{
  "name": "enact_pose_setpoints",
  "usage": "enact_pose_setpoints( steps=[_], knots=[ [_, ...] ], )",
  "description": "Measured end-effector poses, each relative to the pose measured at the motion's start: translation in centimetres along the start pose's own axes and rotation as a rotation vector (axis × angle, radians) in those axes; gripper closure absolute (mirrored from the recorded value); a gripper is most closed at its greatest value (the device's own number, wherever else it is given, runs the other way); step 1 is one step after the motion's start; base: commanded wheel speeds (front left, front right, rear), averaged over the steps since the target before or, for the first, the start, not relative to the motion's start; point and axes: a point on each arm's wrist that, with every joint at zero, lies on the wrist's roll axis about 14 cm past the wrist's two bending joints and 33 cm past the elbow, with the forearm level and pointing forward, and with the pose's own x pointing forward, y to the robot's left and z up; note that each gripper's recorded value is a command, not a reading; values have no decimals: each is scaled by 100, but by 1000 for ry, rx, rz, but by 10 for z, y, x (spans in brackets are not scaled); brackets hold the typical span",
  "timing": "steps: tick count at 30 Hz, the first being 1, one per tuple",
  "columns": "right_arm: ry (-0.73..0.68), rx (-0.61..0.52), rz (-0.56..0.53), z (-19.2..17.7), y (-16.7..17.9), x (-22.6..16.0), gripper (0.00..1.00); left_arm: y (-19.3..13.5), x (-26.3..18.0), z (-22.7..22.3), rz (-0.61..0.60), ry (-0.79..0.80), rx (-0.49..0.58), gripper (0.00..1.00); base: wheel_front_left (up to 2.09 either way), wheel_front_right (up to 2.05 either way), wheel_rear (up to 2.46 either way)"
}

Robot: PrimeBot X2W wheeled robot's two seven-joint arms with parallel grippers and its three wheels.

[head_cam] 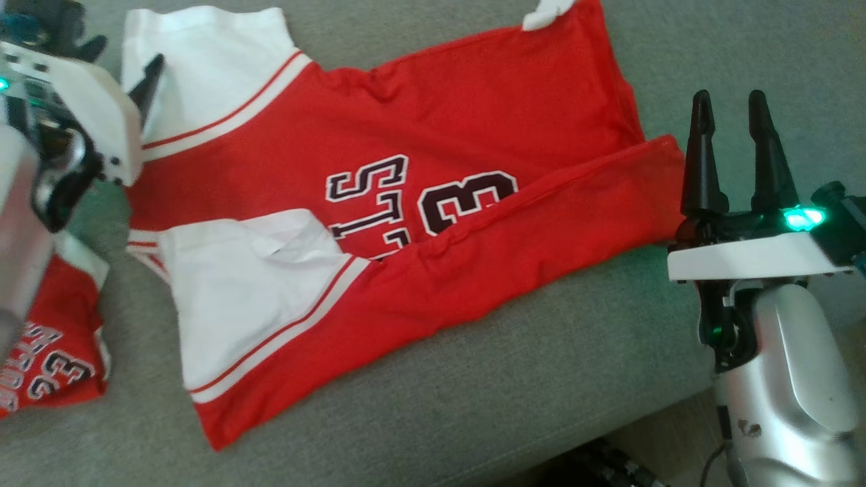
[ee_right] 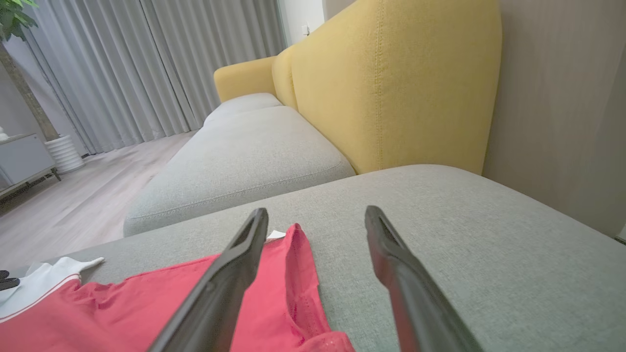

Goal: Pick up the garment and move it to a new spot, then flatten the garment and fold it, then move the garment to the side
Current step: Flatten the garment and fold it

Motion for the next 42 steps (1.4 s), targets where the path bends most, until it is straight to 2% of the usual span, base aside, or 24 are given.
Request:
enact_pose_setpoints(
  steps=[14,16,23,32,37,42],
  knots=[
    [22,-21,-41,-6,-15,-6,0,1,27,-3,-32,45,-67,0,0,0,0],
    [19,-23,-40,-5,-15,-5,0,-2,28,-4,-45,63,-75,99,0,0,0],
    [0,-61,-36,2,-15,-3,0,-9,19,3,-65,29,-67,100,0,0,0],
    [40,-158,43,13,12,26,0,-27,-24,60,-76,-313,25,100,0,0,0],
    [129,-217,123,6,30,50,0,-39,-50,71,-98,-396,93,100,0,0,0],
    [300,-289,153,-24,31,71,0,-48,-68,68,-115,-426,129,100,0,0,0]
  ],
)
